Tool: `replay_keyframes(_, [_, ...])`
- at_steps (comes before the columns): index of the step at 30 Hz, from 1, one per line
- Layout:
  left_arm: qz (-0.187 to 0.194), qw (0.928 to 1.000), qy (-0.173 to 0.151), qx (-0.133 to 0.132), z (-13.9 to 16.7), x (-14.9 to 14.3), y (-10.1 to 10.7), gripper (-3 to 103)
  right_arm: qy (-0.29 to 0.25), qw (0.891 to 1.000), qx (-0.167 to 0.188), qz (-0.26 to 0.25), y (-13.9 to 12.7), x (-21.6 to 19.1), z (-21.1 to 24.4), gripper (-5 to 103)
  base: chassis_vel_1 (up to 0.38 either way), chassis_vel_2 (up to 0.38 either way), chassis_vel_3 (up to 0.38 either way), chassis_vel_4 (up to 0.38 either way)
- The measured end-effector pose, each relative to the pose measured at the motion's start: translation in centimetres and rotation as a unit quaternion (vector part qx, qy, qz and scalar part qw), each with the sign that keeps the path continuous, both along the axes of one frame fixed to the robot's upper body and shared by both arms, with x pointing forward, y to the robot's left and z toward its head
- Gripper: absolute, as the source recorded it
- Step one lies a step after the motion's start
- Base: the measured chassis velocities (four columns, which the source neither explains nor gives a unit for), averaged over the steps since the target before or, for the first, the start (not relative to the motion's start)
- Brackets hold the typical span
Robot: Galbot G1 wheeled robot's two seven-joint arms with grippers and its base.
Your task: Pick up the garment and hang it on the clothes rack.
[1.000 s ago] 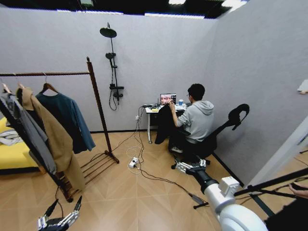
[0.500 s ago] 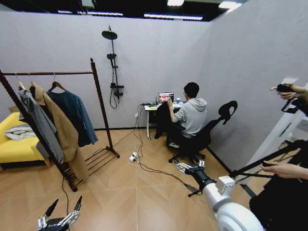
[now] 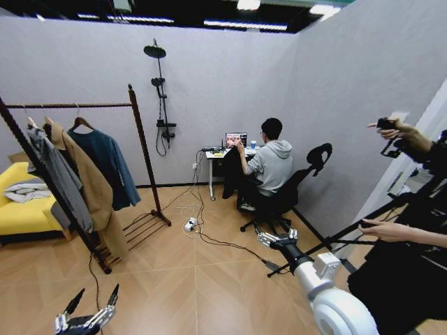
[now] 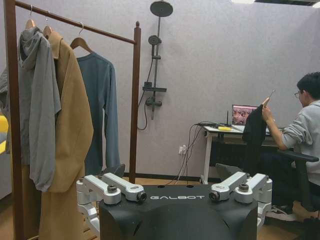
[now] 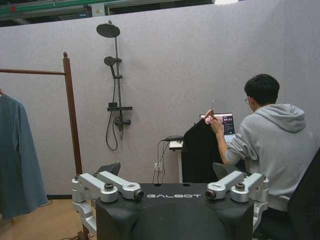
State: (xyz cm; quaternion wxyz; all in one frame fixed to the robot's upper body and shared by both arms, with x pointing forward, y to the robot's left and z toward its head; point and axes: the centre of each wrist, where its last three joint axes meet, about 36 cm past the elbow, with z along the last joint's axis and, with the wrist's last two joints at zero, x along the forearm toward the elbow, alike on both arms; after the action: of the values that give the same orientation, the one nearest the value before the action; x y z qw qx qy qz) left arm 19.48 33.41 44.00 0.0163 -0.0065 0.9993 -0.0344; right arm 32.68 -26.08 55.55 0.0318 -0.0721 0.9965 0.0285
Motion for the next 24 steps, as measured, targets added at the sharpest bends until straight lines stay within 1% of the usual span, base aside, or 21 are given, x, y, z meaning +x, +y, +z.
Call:
replay_keyframes(5, [0.0,1.0,0.0,0.0,0.0,0.0,0.0,100,-0.005,1.0,-0.009,-0.009,-0.9,-0.3,0.1,100,0.0,0.0,0.0,0.0])
replay_keyframes(8, [0.0,1.0,0.0,0.0,0.0,0.0,0.0,100,0.001,1.0,-0.024,-0.017,-2.5,-0.5,-0.6,100,0.0,0.0,0.0,0.0])
replay_keyframes(9, [0.0,1.0,0.0,0.0,0.0,0.0,0.0,100,0.001,1.0,-0.024,-0.017,-2.5,-0.5,-0.6,100,0.0,0.0,0.0,0.0])
replay_keyframes(10, [0.0,1.0,0.0,0.0,0.0,0.0,0.0,100,0.002,0.999,-0.032,-0.022,-3.1,-0.6,-0.9,100,0.0,0.0,0.0,0.0])
replay_keyframes(24, [0.0,1.0,0.0,0.0,0.0,0.0,0.0,100,0.003,0.999,-0.034,-0.024,-3.3,-0.7,-1.1,100,0.0,0.0,0.0,0.0])
